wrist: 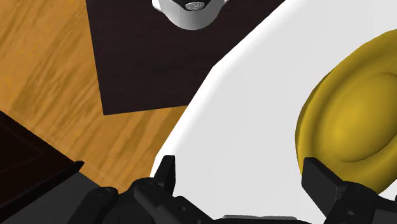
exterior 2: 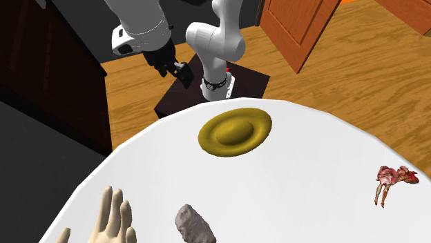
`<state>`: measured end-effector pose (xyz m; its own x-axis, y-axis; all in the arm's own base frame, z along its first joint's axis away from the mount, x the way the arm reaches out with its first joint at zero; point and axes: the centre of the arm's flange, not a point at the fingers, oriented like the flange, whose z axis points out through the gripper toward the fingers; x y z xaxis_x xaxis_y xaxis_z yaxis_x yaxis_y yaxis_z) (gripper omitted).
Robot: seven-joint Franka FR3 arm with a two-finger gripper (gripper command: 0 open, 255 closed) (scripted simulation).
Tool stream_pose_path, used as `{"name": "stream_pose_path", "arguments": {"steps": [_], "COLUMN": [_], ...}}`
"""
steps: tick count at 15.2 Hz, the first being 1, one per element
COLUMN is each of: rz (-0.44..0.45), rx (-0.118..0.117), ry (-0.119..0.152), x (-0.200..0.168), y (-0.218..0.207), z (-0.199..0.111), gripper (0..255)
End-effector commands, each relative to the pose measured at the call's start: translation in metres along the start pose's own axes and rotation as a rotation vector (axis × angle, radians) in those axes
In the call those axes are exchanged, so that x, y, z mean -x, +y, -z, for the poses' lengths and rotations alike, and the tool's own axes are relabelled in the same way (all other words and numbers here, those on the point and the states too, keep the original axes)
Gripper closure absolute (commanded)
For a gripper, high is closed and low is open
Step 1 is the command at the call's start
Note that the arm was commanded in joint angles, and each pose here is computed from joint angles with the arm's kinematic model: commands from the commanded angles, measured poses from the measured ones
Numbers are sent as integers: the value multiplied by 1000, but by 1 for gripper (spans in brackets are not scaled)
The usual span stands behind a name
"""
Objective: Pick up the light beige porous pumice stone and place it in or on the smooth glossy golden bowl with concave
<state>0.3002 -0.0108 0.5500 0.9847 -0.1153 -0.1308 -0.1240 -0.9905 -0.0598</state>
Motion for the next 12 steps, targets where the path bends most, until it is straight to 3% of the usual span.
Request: {"name": "stream_pose_path", "arguments": {"steps": [1,12], "rz": [0,325], "rx": [0,-81], "ry": [0,118], "x": [0,-113], "y": [0,-21], "z": [0,-55], "gripper": [0,0]}}
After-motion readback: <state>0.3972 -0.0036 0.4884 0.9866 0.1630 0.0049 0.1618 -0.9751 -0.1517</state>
